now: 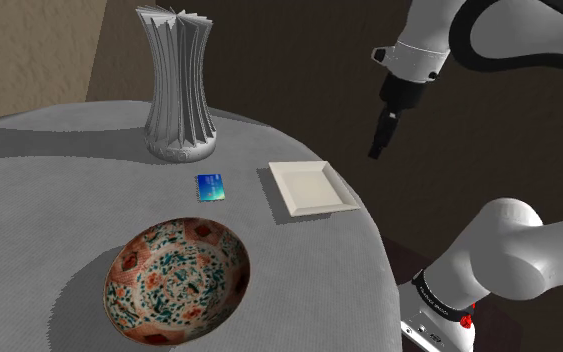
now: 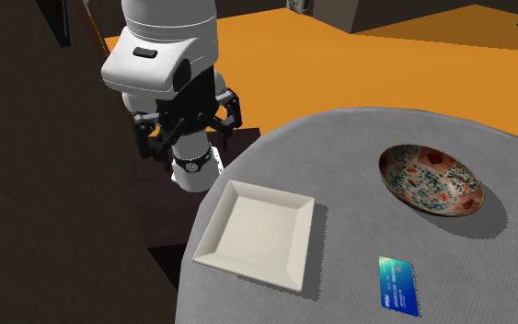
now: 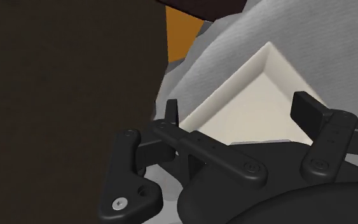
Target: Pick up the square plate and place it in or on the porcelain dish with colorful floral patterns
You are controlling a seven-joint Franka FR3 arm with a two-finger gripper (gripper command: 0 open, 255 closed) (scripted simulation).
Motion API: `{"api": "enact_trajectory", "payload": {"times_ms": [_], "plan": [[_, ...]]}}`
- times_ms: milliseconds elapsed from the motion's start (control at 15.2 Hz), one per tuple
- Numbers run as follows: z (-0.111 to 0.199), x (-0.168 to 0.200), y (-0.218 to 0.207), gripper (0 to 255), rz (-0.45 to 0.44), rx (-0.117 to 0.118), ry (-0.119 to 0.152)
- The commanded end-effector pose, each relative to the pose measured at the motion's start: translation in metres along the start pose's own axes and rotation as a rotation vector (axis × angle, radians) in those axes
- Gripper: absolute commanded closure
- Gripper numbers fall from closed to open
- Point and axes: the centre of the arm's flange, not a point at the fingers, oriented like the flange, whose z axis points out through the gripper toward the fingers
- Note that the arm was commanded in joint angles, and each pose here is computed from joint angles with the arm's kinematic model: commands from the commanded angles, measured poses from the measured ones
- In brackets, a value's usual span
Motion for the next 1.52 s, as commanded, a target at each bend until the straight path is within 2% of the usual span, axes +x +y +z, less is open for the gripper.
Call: {"api": "enact_trajectory", "payload": {"times_ms": [0, 330, 726, 1188, 1452], "plan": [[0.012, 0.011, -0.024, 0, -0.117, -0.019, 0.023], [0.038, 0.027, -0.083, 0, -0.399, -0.065, 0.075], [0.072, 0.026, -0.153, 0, -0.723, -0.119, 0.135], [0.108, 0.032, -0.151, 0, -0.723, -0.119, 0.135], [0.111, 0.033, -0.150, 0, -0.723, -0.119, 0.135]]}}
